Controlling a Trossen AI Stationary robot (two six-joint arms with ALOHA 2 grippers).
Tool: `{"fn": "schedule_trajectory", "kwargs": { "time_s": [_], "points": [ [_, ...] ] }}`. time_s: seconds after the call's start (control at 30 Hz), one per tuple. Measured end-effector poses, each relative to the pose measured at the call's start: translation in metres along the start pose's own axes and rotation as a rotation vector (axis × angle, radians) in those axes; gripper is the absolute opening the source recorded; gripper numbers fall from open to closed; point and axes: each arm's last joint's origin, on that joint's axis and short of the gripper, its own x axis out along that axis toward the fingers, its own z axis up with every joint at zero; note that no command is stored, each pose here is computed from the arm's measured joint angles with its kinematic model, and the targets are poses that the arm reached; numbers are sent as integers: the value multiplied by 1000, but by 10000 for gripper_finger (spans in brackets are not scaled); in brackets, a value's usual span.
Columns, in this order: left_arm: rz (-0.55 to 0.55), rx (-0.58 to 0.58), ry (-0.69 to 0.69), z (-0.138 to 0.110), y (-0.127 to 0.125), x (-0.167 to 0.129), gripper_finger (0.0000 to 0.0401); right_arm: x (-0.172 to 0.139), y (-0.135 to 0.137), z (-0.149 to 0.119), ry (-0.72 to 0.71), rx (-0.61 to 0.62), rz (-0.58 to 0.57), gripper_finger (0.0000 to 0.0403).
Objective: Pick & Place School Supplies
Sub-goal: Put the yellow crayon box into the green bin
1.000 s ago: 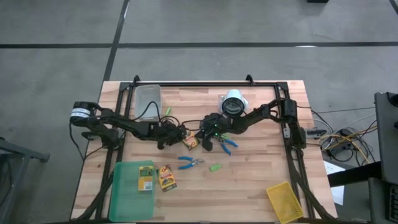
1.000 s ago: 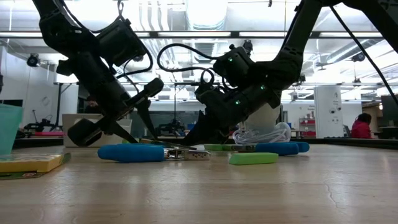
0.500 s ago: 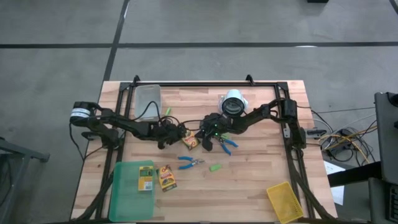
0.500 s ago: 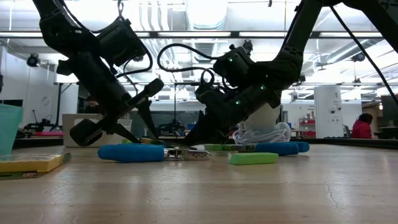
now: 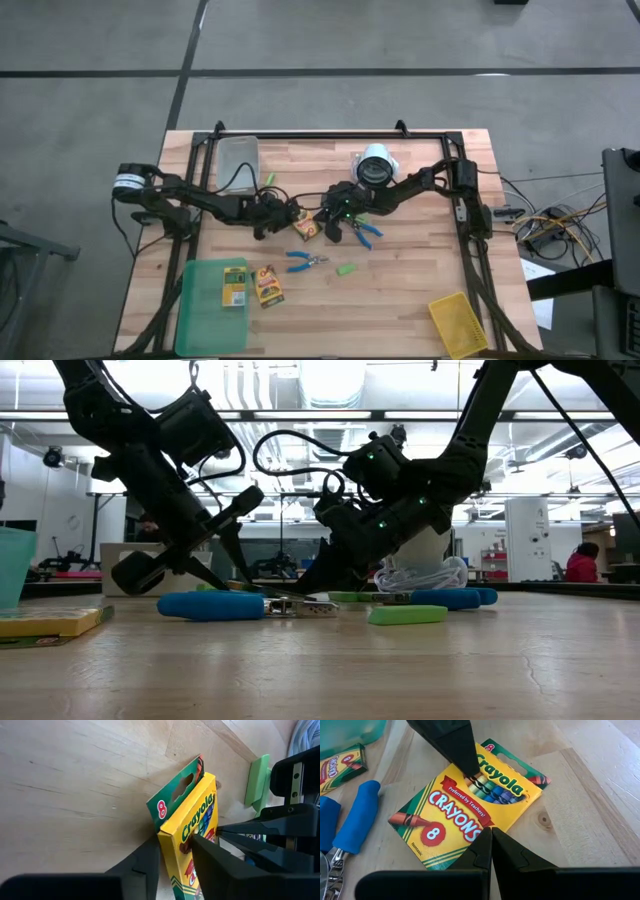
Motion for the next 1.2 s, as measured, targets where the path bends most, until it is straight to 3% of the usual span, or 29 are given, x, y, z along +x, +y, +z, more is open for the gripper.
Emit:
{"fn": "schedule_trajectory", "kwargs": {
  "time_s": [0.23,0.47,0.7,0.87,1.2],
  "points": [
    [-3,0,1,0,0,0,61,0,0,0,-2,-1,2,8],
    [-8,-3,3,0,-1,0,52,-7,3,9,-26,-12,0,8],
    [-8,-3,4,0,-1,0,51,-39,12,41,-94,-69,-79,8],
    [-11,-4,7,0,-2,0,51,-61,18,53,-84,-111,-86,8],
    [-37,18,15,-1,-8,-4,51,-100,31,83,-199,-107,-81,8]
  ]
}}
